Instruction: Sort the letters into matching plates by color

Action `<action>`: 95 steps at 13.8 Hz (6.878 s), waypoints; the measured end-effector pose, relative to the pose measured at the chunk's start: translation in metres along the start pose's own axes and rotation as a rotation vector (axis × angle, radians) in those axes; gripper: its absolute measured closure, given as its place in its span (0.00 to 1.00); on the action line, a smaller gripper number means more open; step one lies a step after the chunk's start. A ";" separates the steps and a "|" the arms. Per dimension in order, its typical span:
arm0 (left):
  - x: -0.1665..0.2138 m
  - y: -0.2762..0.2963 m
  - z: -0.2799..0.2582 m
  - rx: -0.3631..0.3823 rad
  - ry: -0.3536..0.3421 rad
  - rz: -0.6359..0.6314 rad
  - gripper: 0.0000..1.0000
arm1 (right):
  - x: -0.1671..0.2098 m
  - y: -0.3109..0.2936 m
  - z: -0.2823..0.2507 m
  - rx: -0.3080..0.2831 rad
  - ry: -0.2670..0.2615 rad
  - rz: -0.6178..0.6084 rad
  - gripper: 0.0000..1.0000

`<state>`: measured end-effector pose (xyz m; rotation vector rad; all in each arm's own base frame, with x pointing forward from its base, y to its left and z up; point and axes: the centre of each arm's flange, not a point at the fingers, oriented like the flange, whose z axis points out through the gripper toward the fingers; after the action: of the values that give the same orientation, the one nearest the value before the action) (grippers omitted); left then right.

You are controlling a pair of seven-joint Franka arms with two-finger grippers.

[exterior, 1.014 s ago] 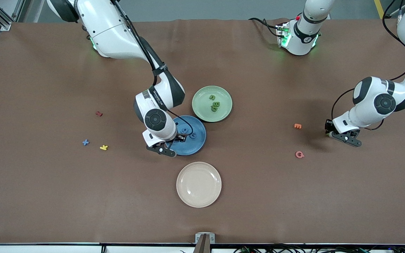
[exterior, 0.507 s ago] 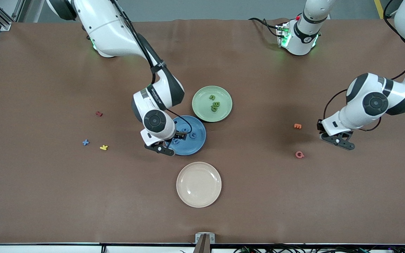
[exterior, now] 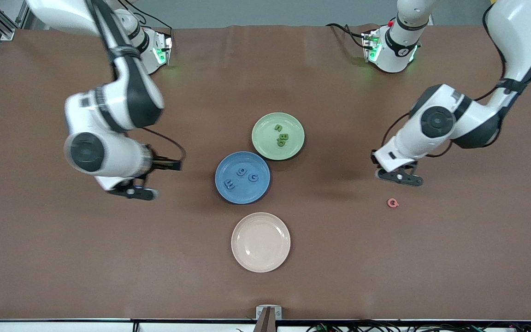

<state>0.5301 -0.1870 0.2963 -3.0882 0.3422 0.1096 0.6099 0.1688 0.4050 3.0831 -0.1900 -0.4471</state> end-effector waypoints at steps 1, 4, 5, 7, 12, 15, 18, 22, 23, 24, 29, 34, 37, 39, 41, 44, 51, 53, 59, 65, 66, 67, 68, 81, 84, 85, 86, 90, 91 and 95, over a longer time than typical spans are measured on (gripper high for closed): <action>-0.003 0.023 0.000 -0.001 -0.001 -0.028 0.65 | 0.005 0.031 -0.001 -0.008 0.000 -0.028 0.00; -0.015 0.097 -0.001 -0.013 0.000 -0.110 0.65 | 0.024 0.115 0.005 0.011 0.003 -0.118 0.00; -0.019 0.119 -0.001 -0.022 -0.002 -0.136 0.65 | 0.032 0.141 0.009 0.019 0.027 -0.147 0.00; -0.026 0.155 0.001 -0.045 -0.015 -0.192 0.65 | 0.047 0.188 0.021 0.024 0.101 -0.201 0.00; -0.037 0.237 0.029 -0.029 -0.037 -0.320 0.65 | 0.073 0.236 0.087 0.000 0.194 -0.284 0.00; -0.042 0.283 0.047 -0.033 -0.019 -0.394 0.65 | 0.077 0.225 0.123 -0.006 0.185 -0.329 0.02; -0.049 0.310 0.064 -0.046 -0.011 -0.438 0.65 | 0.076 0.216 0.157 -0.023 0.208 -0.424 0.05; -0.057 0.321 0.080 -0.042 -0.033 -0.478 0.65 | 0.071 0.214 0.190 -0.024 0.180 -0.460 0.14; -0.058 0.322 0.082 -0.042 -0.036 -0.483 0.65 | 0.071 0.213 0.196 -0.024 0.172 -0.462 0.21; -0.060 0.325 0.083 -0.041 -0.038 -0.487 0.65 | 0.072 0.213 0.203 -0.023 0.163 -0.463 0.22; -0.055 0.323 0.080 -0.046 -0.032 -0.513 0.19 | 0.074 0.212 0.221 -0.022 0.144 -0.465 0.34; -0.002 0.277 0.058 -0.079 0.017 -0.569 0.00 | 0.073 0.211 0.222 -0.022 0.142 -0.467 0.46; 0.029 0.231 0.032 -0.091 0.071 -0.541 0.00 | 0.073 0.211 0.223 -0.021 0.140 -0.467 0.53; 0.044 0.200 0.020 -0.084 0.097 -0.524 0.00 | 0.073 0.211 0.225 -0.021 0.135 -0.468 0.53; 0.056 0.173 0.012 -0.052 0.099 -0.511 0.00 | 0.073 0.211 0.228 -0.020 0.131 -0.468 0.54; 0.073 0.149 -0.004 -0.014 0.097 -0.494 0.00 | 0.073 0.212 0.228 -0.021 0.132 -0.467 0.61; 0.096 0.085 -0.031 0.010 0.146 -0.454 0.00 | 0.073 0.210 0.227 -0.022 0.127 -0.475 0.73; 0.101 0.058 -0.047 0.049 0.180 -0.427 0.00 | 0.071 0.196 0.221 -0.018 0.096 -0.495 0.73; 0.100 -0.010 -0.092 0.069 0.181 -0.396 0.00 | 0.045 0.073 0.126 -0.034 0.065 -0.342 0.73; 0.063 -0.066 -0.178 0.064 0.130 -0.347 0.00 | -0.047 -0.137 0.139 -0.029 0.117 -0.083 0.73; 0.054 -0.072 -0.194 0.065 0.130 -0.358 0.00 | -0.059 -0.162 0.143 -0.001 0.123 -0.048 0.73; 0.045 -0.076 -0.211 0.066 0.135 -0.369 0.00 | -0.068 -0.185 0.151 0.028 0.124 -0.016 0.73; 0.036 -0.080 -0.226 0.070 0.141 -0.378 0.00 | -0.075 -0.205 0.161 0.048 0.126 0.011 0.73; -0.058 -0.127 -0.325 0.011 0.091 -0.207 0.00 | -0.062 -0.275 0.210 0.086 0.177 0.111 0.63; -0.060 -0.107 -0.328 0.014 0.096 -0.204 0.00 | -0.062 -0.276 0.206 0.083 0.173 0.110 0.33; -0.060 -0.103 -0.328 0.014 0.096 -0.205 0.00 | -0.064 -0.276 0.202 0.073 0.160 0.109 0.25; -0.060 -0.102 -0.328 0.014 0.096 -0.205 0.00 | -0.067 -0.275 0.195 0.058 0.141 0.109 0.14; -0.060 -0.107 -0.327 0.014 0.093 -0.212 0.00 | -0.082 -0.243 0.107 0.025 0.073 0.134 0.00; -0.060 -0.108 -0.326 0.013 0.093 -0.214 0.00 | -0.086 -0.226 0.075 0.029 0.061 0.148 0.00; -0.060 -0.112 -0.327 0.013 0.093 -0.222 0.00 | -0.096 -0.111 -0.051 0.058 0.012 0.125 0.00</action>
<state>0.5180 -0.0774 0.6291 -3.0986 0.0015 -0.0419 0.5458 0.2906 0.4766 3.1055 -0.4004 -0.4248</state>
